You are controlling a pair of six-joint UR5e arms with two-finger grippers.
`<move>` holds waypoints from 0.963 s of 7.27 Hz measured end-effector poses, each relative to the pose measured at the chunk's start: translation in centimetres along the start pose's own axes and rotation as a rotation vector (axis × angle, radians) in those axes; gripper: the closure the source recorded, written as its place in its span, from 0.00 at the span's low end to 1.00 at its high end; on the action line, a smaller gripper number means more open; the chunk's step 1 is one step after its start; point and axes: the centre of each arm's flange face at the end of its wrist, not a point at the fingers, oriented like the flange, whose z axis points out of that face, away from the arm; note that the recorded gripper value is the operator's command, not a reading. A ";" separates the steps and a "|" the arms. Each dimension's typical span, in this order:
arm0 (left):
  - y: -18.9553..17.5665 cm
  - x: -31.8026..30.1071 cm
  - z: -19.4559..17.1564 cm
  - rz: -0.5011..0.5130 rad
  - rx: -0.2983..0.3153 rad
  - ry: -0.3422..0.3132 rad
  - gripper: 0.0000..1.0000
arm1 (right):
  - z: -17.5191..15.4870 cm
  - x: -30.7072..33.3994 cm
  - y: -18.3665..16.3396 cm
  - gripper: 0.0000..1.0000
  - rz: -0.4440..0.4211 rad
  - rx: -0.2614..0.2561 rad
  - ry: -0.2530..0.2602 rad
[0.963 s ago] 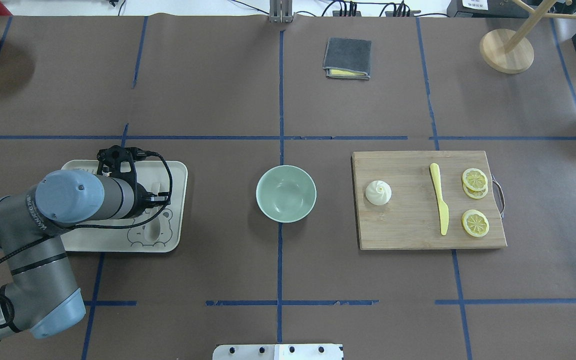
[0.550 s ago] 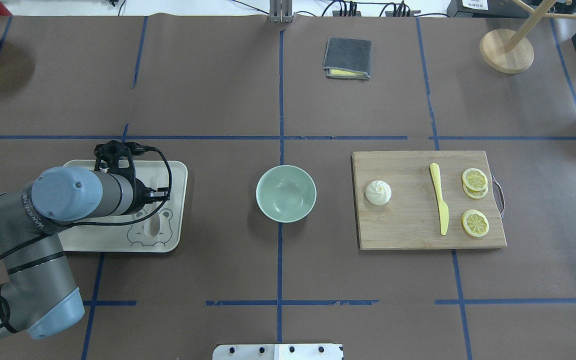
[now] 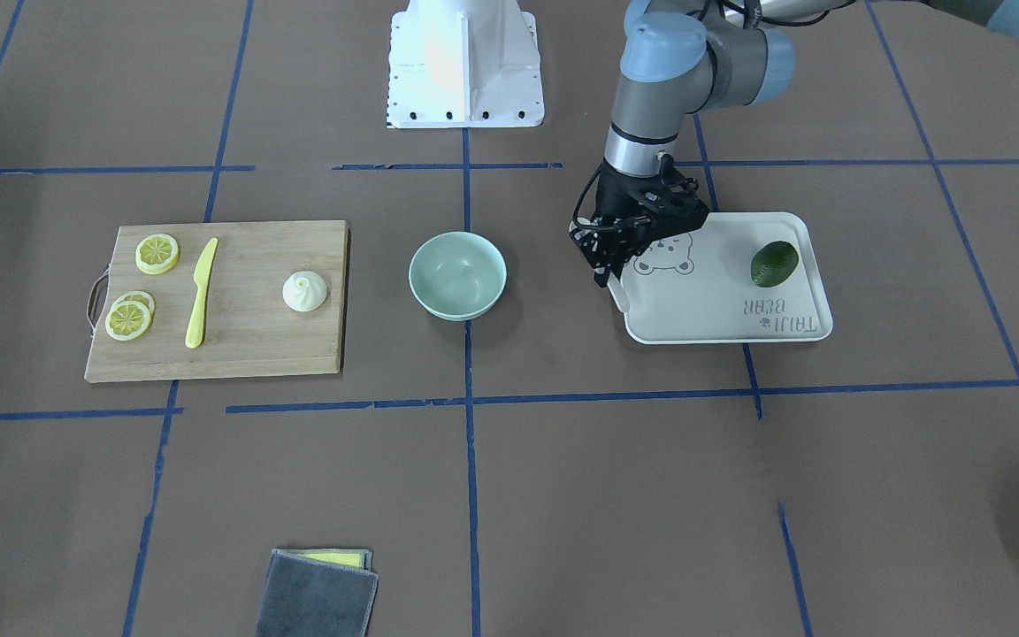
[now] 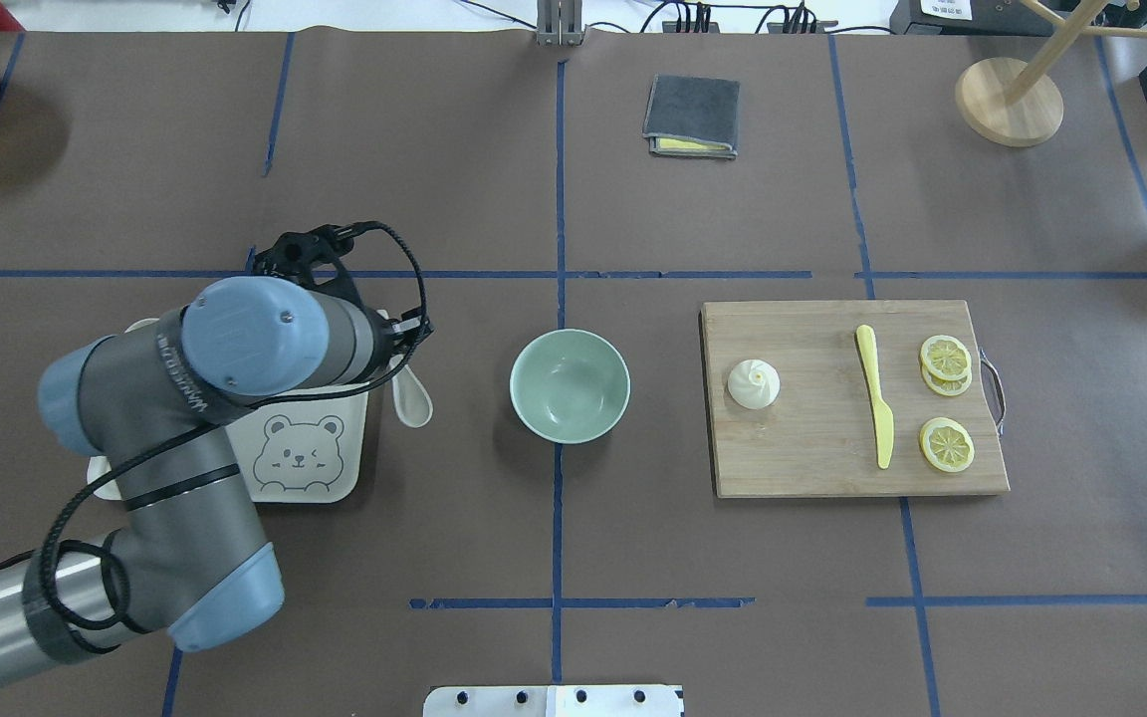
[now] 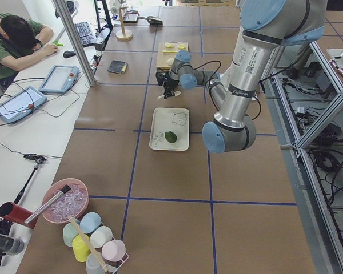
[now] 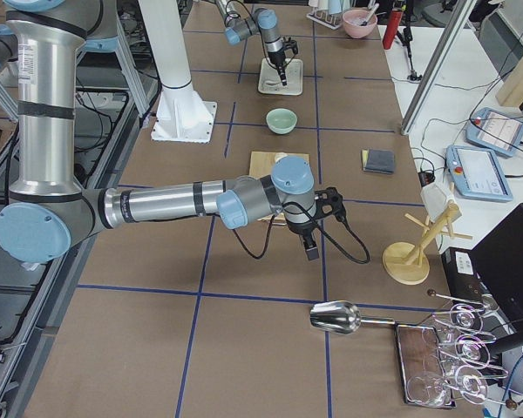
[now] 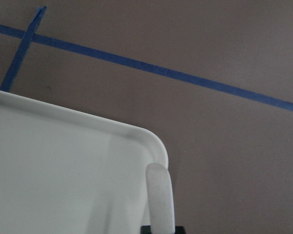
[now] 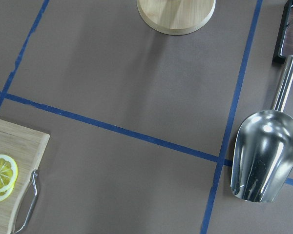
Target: Put spoon and bun in bowl
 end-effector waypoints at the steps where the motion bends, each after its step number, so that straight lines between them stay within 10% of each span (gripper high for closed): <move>1: 0.8 3.4 -0.3 -0.085 0.012 -0.019 1.00 | 0.0 0.0 0.0 0.00 0.000 0.001 -0.001; 4: 5.0 10.5 0.7 -0.177 -0.006 -0.056 1.00 | -0.1 -0.1 0.0 0.00 -0.002 0.003 -0.001; 5: 6.2 11.5 0.6 -0.173 -0.017 -0.055 0.83 | -0.2 -0.1 -0.1 0.00 -0.003 0.003 -0.001; 6: 6.9 12.1 0.6 -0.166 -0.024 -0.053 0.28 | -0.2 -0.1 -0.1 0.00 -0.005 0.004 -0.001; 7: 7.2 12.4 0.5 -0.147 -0.028 -0.050 0.00 | -0.1 -0.1 -0.1 0.00 -0.005 0.003 0.000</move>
